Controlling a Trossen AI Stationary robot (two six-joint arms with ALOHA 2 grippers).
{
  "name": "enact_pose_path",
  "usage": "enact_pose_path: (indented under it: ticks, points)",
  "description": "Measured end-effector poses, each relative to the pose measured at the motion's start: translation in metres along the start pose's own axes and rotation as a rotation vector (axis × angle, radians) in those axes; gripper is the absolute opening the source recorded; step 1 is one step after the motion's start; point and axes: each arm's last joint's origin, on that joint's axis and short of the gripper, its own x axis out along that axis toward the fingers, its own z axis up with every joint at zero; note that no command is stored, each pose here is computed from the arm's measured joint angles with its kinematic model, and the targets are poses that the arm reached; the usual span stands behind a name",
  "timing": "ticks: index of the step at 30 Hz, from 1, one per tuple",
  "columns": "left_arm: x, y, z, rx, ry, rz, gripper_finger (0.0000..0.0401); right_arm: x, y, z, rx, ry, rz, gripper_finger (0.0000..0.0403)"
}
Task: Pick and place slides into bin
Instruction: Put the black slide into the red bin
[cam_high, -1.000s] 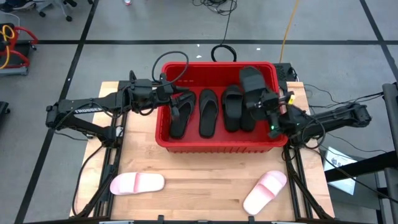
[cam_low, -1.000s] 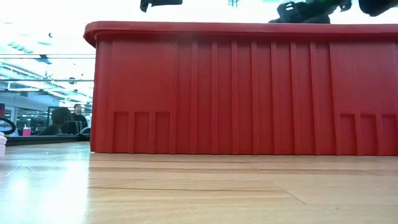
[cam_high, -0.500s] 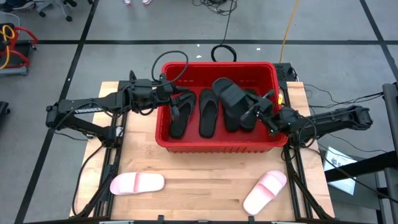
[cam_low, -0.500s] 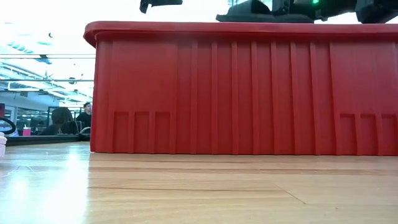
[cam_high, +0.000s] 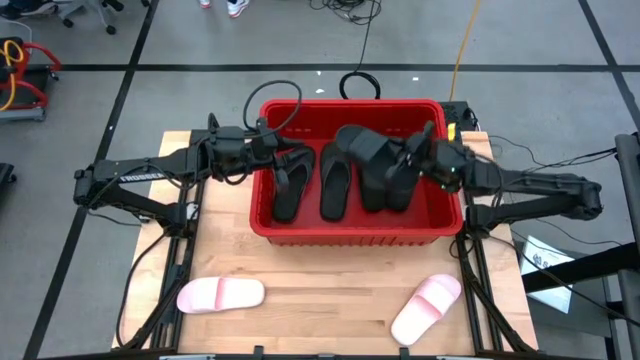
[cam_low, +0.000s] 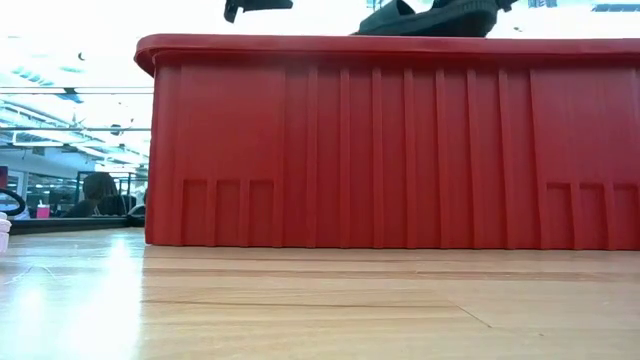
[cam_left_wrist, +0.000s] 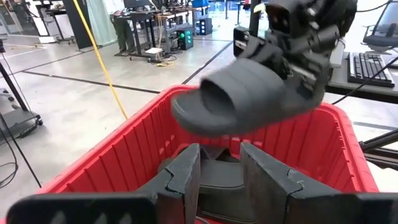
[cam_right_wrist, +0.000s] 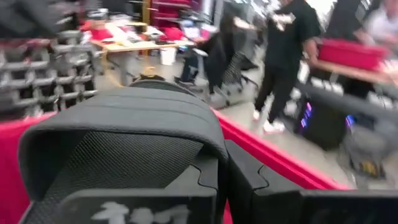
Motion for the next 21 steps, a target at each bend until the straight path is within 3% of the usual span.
enact_pose_path:
  ticks: [3, 8, 21]
  points:
    - [0.000, 0.000, 0.000, -0.001, 0.000, 0.007, 0.0118, 0.000, -0.011, 0.008, 0.085, 0.047, -0.109, 0.0000]
    - [0.000, 0.000, 0.000, -0.001, 0.000, 0.007, 0.0118, -0.002, -0.027, 0.008, 0.223, 0.056, -0.421, 0.0000]
    - [0.001, 0.006, 0.000, -0.004, 0.000, 0.028, 0.0118, -0.008, -0.041, -0.025, 0.353, 0.298, -0.536, 0.0000]
